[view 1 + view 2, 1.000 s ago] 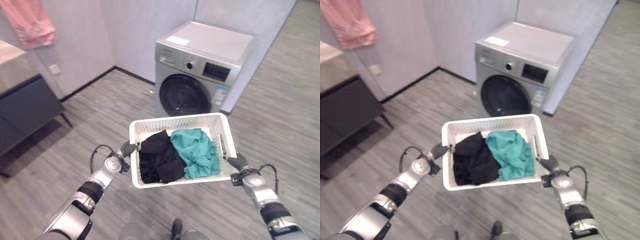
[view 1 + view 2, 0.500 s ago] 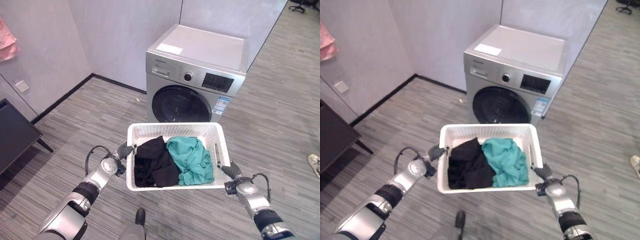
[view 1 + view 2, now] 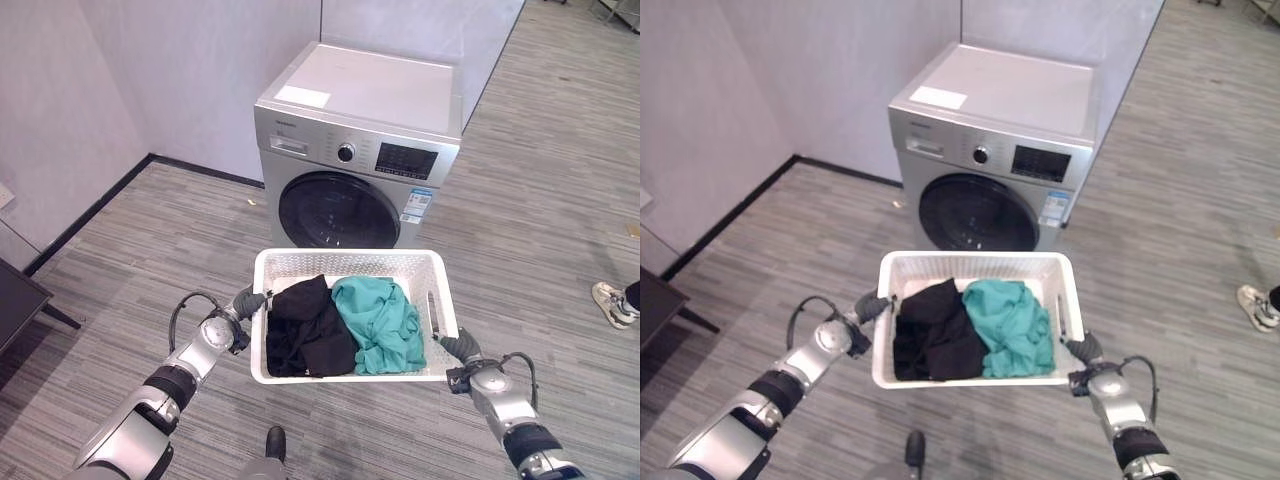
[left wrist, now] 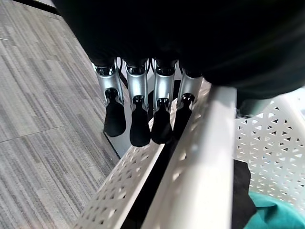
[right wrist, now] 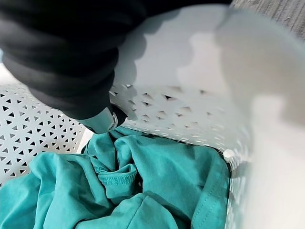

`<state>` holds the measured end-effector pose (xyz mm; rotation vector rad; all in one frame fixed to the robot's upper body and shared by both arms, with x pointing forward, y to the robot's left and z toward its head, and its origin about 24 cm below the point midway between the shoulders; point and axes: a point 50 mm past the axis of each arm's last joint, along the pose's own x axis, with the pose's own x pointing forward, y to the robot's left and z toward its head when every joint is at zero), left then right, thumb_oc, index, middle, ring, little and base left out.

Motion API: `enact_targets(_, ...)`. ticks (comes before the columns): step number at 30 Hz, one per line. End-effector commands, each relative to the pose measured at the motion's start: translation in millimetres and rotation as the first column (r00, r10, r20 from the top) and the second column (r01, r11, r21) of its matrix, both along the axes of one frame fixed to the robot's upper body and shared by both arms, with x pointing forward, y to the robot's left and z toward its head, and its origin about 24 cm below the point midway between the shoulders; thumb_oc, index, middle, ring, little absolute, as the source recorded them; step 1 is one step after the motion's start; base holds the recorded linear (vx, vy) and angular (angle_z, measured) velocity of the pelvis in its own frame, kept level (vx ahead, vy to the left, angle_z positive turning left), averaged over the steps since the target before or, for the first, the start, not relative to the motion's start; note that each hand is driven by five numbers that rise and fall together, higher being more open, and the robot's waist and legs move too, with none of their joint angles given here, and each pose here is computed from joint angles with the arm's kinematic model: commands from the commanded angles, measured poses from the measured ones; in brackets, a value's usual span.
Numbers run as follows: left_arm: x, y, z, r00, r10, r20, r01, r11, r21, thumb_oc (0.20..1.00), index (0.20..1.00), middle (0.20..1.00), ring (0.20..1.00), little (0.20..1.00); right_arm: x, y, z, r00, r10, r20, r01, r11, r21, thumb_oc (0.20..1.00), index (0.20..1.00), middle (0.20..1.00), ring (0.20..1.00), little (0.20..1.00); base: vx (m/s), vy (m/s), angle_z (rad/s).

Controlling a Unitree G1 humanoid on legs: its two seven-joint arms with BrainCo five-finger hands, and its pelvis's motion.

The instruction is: Grab the laundry basket,head to the washer,open it,put in the laundry and shut it.

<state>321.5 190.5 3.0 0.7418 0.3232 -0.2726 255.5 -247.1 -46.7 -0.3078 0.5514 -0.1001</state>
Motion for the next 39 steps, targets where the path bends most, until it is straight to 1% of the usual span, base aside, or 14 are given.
enact_targets(1, 17.5, 12.7, 20.7, 0.994, 0.056, 0.097, -0.057, 0.998, 0.001, 0.200, 0.200, 0.200, 0.200, 0.200, 8.9, -40.1, 39.2, 0.982, -0.031, 0.189, 0.036, 0.999, -0.024, 0.200, 0.200, 0.200, 0.200, 0.200, 0.00, 0.000, 0.00)
enact_targets(2, 15.1, 14.0, 17.4, 0.994, 0.062, 0.086, -0.062, 0.998, -0.002, 0.200, 0.200, 0.200, 0.200, 0.200, 8.7, -40.1, 38.8, 0.982, -0.029, 0.187, 0.034, 0.999, -0.025, 0.200, 0.200, 0.200, 0.200, 0.200, 0.00, 0.000, 0.00)
enact_targets(3, -89.1, 20.9, -57.6, 0.952, 0.277, -0.128, -0.303, 0.908, -0.288, 0.200, 0.200, 0.200, 0.200, 0.200, -44.3, 19.2, -39.2, 0.963, 0.218, -0.162, -0.213, 0.976, 0.048, 0.200, 0.200, 0.200, 0.200, 0.200, 0.03, -0.018, -0.23)
enact_targets(20, -99.2, 31.3, -65.2, 0.936, 0.312, -0.165, -0.347, 0.898, -0.272, 0.200, 0.200, 0.200, 0.200, 0.200, -38.7, 19.3, -36.1, 0.970, 0.198, -0.140, -0.194, 0.980, 0.045, 0.200, 0.200, 0.200, 0.200, 0.200, 0.03, -0.019, 0.09)
enact_targets(21, -99.7, 32.2, -65.3, 0.935, 0.314, -0.165, -0.349, 0.897, -0.270, 0.200, 0.200, 0.200, 0.200, 0.200, -38.6, 18.8, -35.8, 0.971, 0.195, -0.139, -0.190, 0.981, 0.043, 0.401, 0.401, 0.401, 0.401, 0.401, 0.05, -0.015, -0.03)
enact_targets(22, -99.4, 32.3, -65.2, 0.935, 0.314, -0.166, -0.350, 0.897, -0.269, 0.200, 0.200, 0.200, 0.200, 0.200, -38.7, 18.5, -35.8, 0.971, 0.192, -0.139, -0.188, 0.981, 0.042, 0.460, 0.460, 0.460, 0.460, 0.460, 0.04, -0.018, -0.02)
enact_targets(23, -99.3, 32.8, -65.1, 0.934, 0.317, -0.166, -0.352, 0.897, -0.269, 0.200, 0.200, 0.200, 0.200, 0.200, -39.2, 16.8, -35.9, 0.972, 0.186, -0.143, -0.183, 0.982, 0.036, 0.489, 0.489, 0.489, 0.489, 0.489, 0.04, -0.016, -0.01)
enact_targets(24, -99.3, 33.2, -64.8, 0.934, 0.317, -0.165, -0.352, 0.897, -0.269, 0.200, 0.200, 0.200, 0.200, 0.200, -38.6, 16.5, -34.8, 0.973, 0.185, -0.138, -0.182, 0.983, 0.035, 0.479, 0.479, 0.479, 0.479, 0.479, 0.05, -0.009, -0.01)
enact_targets(25, -99.1, 34.0, -64.2, 0.934, 0.317, -0.162, -0.351, 0.897, -0.267, 0.200, 0.200, 0.200, 0.200, 0.200, -37.2, 15.5, -32.5, 0.975, 0.182, -0.127, -0.180, 0.983, 0.032, 0.413, 0.413, 0.413, 0.413, 0.413, 0.00, 0.000, 0.00)
enact_targets(26, -99.1, 34.0, -64.2, 0.934, 0.317, -0.162, -0.351, 0.897, -0.267, 0.200, 0.200, 0.200, 0.200, 0.200, -37.4, 15.4, -32.5, 0.975, 0.182, -0.127, -0.179, 0.983, 0.032, 0.200, 0.200, 0.200, 0.200, 0.200, 0.04, 0.002, -0.03)
enact_targets(30, -93.7, 39.5, -55.6, 0.939, 0.323, -0.116, -0.342, 0.905, -0.254, 0.200, 0.200, 0.200, 0.200, 0.200, -28.6, 14.3, -14.2, 0.979, 0.201, -0.035, -0.201, 0.980, 0.007, 0.200, 0.200, 0.200, 0.200, 0.200, 0.03, 0.012, -0.06)
enact_targets(31, -93.8, 39.5, -55.6, 0.939, 0.322, -0.117, -0.342, 0.905, -0.254, 0.200, 0.200, 0.200, 0.200, 0.200, -28.9, 14.2, -14.2, 0.979, 0.201, -0.035, -0.201, 0.980, 0.007, 0.200, 0.200, 0.200, 0.200, 0.200, 0.04, 0.067, -0.12)
enact_targets(33, -82.7, 44.4, -37.0, 0.947, 0.319, -0.028, -0.315, 0.912, -0.261, 0.200, 0.200, 0.200, 0.200, 0.200, -16.3, 10.3, 7.5, 0.975, 0.217, 0.056, -0.215, 0.976, -0.042, 0.200, 0.200, 0.200, 0.200, 0.200, 0.04, 0.113, -0.21)
enact_targets(39, -73.2, 47.6, -21.4, 0.952, 0.305, 0.038, -0.285, 0.922, -0.264, 0.200, 0.200, 0.200, 0.200, 0.200, -1.9, 9.8, 32.6, 0.960, 0.227, 0.162, -0.220, 0.973, -0.066, 0.200, 0.200, 0.200, 0.200, 0.200, 0.04, 0.166, -0.45)
